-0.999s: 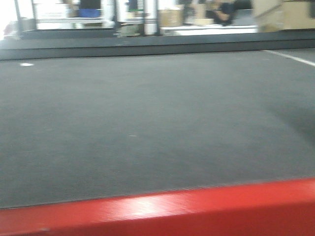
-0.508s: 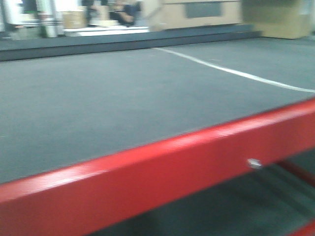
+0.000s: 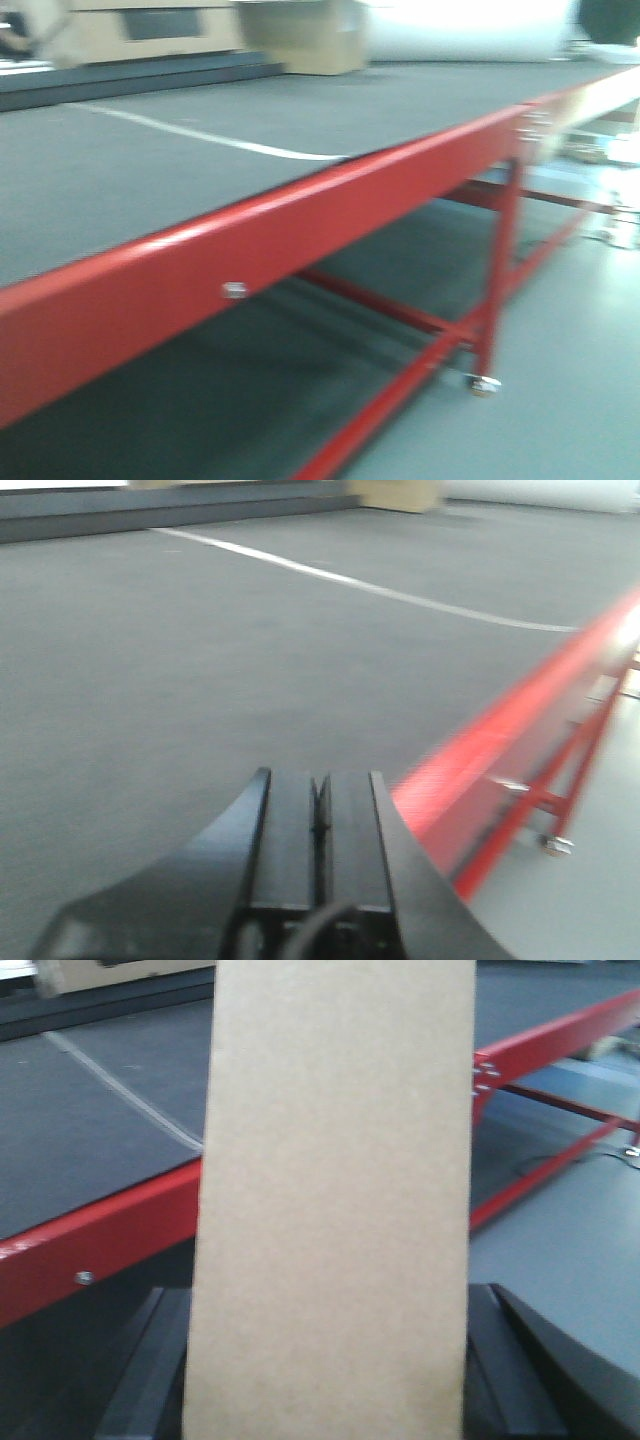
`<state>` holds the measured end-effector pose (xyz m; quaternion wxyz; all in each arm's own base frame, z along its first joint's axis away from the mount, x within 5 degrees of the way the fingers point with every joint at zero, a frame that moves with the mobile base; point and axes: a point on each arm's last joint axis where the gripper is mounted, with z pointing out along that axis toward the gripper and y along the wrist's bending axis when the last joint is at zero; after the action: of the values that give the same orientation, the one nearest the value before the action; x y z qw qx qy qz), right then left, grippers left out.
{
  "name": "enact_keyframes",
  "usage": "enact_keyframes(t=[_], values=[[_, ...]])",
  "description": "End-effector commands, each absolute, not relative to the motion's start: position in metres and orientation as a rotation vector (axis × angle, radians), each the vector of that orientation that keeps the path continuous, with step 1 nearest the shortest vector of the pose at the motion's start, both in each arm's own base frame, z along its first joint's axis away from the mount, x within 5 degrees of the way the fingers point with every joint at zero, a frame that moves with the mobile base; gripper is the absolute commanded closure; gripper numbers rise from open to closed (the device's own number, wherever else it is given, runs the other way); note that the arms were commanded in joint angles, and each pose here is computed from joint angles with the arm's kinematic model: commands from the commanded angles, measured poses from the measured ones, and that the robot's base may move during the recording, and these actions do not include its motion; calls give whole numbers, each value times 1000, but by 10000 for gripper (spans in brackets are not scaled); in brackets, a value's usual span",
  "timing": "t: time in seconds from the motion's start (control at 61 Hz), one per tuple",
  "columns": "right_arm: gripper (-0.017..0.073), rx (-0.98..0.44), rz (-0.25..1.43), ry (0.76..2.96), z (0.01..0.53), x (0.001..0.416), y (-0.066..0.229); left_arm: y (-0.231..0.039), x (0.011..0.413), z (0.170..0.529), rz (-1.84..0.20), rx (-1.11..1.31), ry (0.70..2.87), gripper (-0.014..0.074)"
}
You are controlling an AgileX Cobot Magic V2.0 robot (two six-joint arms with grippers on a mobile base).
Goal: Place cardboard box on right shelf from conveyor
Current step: 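Drive the base to the steel shelf holding the box in the right gripper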
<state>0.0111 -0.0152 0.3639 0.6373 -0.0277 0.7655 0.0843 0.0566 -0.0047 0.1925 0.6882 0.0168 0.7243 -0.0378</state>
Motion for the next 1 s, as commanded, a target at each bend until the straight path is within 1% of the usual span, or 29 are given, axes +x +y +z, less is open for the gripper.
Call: enact_keyframes(t=[0.0,0.983], values=[[344,-76,184,1635,380,12,-15,-4,56,199,-88,27,1527,710],[344,-76,184,1635,380,12,-15,-4,56,199,-86,25,1527,710]])
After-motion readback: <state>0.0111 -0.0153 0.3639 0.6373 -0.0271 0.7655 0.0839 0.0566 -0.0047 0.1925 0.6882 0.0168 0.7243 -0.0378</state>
